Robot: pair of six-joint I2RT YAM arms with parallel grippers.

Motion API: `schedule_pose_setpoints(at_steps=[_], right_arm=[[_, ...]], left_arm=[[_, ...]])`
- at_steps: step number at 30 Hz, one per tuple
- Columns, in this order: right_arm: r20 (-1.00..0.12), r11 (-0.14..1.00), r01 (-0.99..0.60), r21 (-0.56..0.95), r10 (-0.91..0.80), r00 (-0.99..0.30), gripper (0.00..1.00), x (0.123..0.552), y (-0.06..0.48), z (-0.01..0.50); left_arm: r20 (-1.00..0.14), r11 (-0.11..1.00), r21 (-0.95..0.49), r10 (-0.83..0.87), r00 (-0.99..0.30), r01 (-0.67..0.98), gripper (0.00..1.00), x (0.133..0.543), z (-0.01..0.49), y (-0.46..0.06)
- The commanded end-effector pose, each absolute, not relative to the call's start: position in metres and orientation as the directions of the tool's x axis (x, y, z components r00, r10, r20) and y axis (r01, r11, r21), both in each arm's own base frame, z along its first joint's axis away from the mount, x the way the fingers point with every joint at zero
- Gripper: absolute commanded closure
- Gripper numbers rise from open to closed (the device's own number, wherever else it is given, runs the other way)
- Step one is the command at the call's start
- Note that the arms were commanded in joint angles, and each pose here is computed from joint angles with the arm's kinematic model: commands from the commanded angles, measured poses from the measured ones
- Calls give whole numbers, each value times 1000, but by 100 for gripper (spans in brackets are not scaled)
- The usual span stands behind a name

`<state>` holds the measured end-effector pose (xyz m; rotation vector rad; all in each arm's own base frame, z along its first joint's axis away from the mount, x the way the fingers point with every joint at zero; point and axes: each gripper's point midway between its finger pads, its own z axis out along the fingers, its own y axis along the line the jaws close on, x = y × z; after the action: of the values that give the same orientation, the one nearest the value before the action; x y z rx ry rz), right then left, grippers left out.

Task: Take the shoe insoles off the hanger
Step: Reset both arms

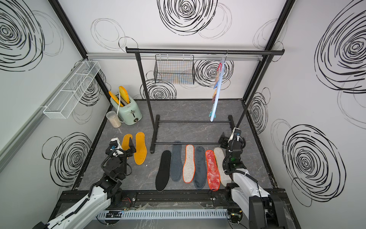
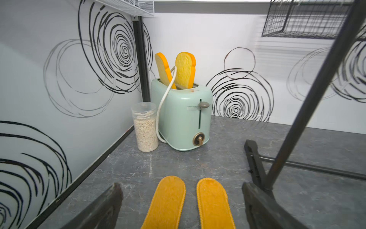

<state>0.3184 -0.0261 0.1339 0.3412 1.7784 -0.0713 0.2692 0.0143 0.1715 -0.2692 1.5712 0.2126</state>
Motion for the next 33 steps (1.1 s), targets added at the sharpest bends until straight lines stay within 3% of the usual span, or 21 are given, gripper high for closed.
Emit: schedule_pose_setpoints(at_steps=[1,4,10,15,18,22,24,33], right_arm=[[-988,947,300,116,141,-63,5,318,-36,146],[-990,955,282,88,117,-85,2,331,-31,144],[-999,963,267,39,32,31,0,326,-32,158],[-1000,990,142,-16,-15,-10,4,336,-11,146],[-999,985,173,0,-8,48,3,334,-16,147],[-996,987,162,0,15,-91,0,357,-18,129],[-995,989,149,25,38,-87,1,364,-21,128],[-993,989,144,30,46,-109,1,364,-23,126]], left_arm=[[-992,962,-92,-67,104,-256,1,274,182,24],[-993,956,-102,-83,81,-274,0,281,172,37],[-993,965,-97,-79,84,-242,0,305,176,34],[-991,974,-107,-90,95,-200,0,326,171,29],[-993,979,-95,-81,81,-180,0,334,164,24],[-999,992,-40,-39,6,-123,2,355,153,10],[-998,996,-2,-8,-68,-90,2,370,146,1],[-998,997,-5,-10,-55,-80,2,368,147,-1]])
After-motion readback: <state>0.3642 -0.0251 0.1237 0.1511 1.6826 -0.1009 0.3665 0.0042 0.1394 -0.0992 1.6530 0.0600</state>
